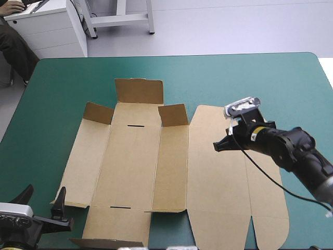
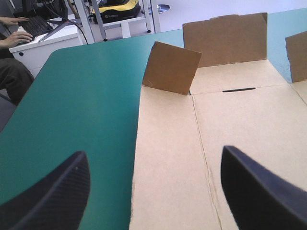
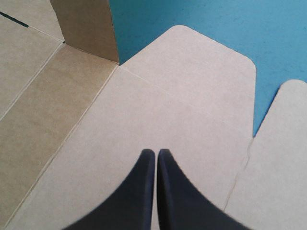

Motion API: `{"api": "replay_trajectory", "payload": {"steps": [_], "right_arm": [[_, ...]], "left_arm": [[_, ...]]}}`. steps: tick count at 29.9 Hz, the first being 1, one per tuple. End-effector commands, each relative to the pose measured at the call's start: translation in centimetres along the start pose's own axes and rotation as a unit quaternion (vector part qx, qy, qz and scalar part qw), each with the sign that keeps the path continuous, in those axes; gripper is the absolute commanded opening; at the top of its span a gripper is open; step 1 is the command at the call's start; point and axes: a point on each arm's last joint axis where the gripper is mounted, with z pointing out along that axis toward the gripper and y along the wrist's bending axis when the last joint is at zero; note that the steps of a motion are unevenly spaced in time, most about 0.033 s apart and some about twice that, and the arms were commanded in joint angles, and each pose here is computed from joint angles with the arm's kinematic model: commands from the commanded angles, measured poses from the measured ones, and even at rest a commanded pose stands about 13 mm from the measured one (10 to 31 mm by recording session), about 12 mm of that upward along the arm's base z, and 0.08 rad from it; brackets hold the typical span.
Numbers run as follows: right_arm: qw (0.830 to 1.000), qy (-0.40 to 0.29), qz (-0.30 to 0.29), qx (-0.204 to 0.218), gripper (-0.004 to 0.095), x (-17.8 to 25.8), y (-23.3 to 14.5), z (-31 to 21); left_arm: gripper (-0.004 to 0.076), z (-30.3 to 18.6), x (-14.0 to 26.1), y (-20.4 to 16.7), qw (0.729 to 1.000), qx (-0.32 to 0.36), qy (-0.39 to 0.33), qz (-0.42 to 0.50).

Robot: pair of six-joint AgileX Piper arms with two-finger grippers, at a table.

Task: Fold the box

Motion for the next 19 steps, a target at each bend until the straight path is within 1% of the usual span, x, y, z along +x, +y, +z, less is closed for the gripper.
{"api": "replay_trajectory", "payload": {"steps": [1, 6, 10, 13, 16, 19], "right_arm": [[0.996, -0.090, -0.004, 0.018, -0.0001, 0.8, -0.3, -3.0], [0.992, -0.121, -0.005, 0.019, -0.0001, 4.3, -0.1, -5.0], [0.991, -0.133, -0.004, 0.019, -0.0001, 6.5, 0.0, -6.3], [0.990, -0.140, -0.002, 0.018, -0.0001, 8.2, 0.0, -6.8], [0.989, -0.145, 0.003, 0.018, -0.0001, 9.4, 0.0, -7.1], [0.989, -0.149, 0.016, 0.016, -0.0001, 10.5, 0.1, -7.3]], "left_arm": [[0.0542, 0.0, -3.0, 0.2, 1.000, 0.000, -0.011, -0.005], [0.0542, 2.2, -7.1, 0.8, 0.999, -0.007, 0.049, 0.007], [0.0542, 5.4, -9.7, 1.3, 0.995, -0.011, 0.097, 0.015], [0.0542, 7.9, -10.4, 1.5, 0.990, -0.008, 0.137, 0.013], [0.0542, 9.5, -10.1, 1.6, 0.986, -0.006, 0.166, 0.013], [0.0542, 10.6, -9.7, 2.2, 0.981, -0.027, 0.189, 0.027]]}}
